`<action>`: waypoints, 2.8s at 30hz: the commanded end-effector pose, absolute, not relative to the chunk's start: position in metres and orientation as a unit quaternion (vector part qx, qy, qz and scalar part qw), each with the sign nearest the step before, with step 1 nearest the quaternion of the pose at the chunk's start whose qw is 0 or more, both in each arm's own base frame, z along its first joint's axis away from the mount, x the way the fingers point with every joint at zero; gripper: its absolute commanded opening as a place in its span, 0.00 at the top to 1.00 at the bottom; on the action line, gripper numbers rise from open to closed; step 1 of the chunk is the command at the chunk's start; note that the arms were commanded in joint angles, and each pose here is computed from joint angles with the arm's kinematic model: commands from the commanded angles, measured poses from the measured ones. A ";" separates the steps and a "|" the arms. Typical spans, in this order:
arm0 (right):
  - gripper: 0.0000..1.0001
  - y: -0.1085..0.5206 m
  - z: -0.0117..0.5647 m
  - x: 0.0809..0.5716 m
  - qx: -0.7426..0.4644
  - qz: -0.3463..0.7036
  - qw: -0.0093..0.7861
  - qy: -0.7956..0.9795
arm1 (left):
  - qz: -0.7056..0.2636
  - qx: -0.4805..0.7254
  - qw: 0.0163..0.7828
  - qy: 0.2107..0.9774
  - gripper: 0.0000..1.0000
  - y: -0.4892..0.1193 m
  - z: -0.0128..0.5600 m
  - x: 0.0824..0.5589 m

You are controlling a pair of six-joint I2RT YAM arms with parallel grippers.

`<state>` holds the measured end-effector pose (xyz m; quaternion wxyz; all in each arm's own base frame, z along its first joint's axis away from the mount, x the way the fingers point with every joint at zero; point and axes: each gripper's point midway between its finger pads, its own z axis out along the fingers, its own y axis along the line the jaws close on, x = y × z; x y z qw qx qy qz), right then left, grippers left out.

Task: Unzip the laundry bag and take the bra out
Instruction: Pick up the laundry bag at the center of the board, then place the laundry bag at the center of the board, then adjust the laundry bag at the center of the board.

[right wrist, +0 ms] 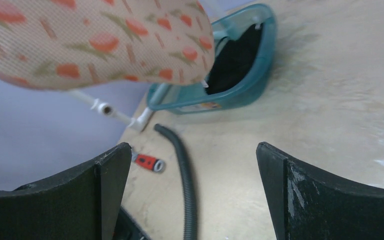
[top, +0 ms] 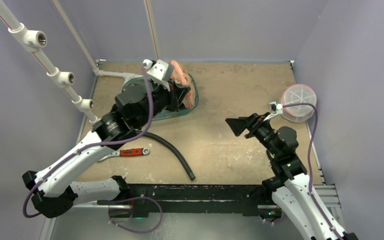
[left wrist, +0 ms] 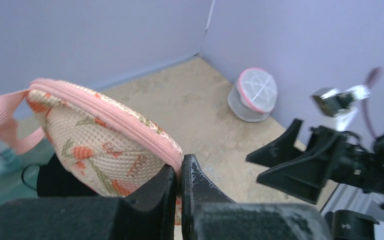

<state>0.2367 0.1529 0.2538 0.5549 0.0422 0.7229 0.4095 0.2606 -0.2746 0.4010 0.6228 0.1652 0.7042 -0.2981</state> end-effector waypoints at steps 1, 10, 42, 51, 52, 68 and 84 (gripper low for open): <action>0.02 0.190 0.289 0.210 -0.030 0.551 0.532 0.643 | -0.336 0.252 0.641 0.643 1.00 -0.269 0.457 0.222; 0.02 0.193 0.321 0.183 -0.005 0.717 0.450 0.533 | -0.416 0.300 0.653 0.557 1.00 -0.272 0.500 0.178; 0.03 0.105 0.304 0.205 0.053 0.336 0.647 0.682 | -0.264 0.102 0.489 0.825 0.31 -0.286 0.215 0.313; 0.03 0.114 0.252 0.216 0.062 0.343 0.613 0.709 | -0.468 -0.096 0.423 0.770 0.16 -0.321 0.190 0.190; 0.03 0.114 0.248 0.218 0.065 0.343 0.611 0.711 | -0.469 -0.118 0.410 0.773 0.15 -0.331 0.177 0.172; 0.04 0.115 0.220 0.221 0.076 0.326 0.575 0.746 | -0.471 -0.225 0.320 0.791 0.11 -0.425 0.086 0.187; 0.04 0.122 0.197 0.225 0.067 0.329 0.558 0.759 | -0.379 -0.251 0.361 0.814 0.74 -0.344 0.050 0.257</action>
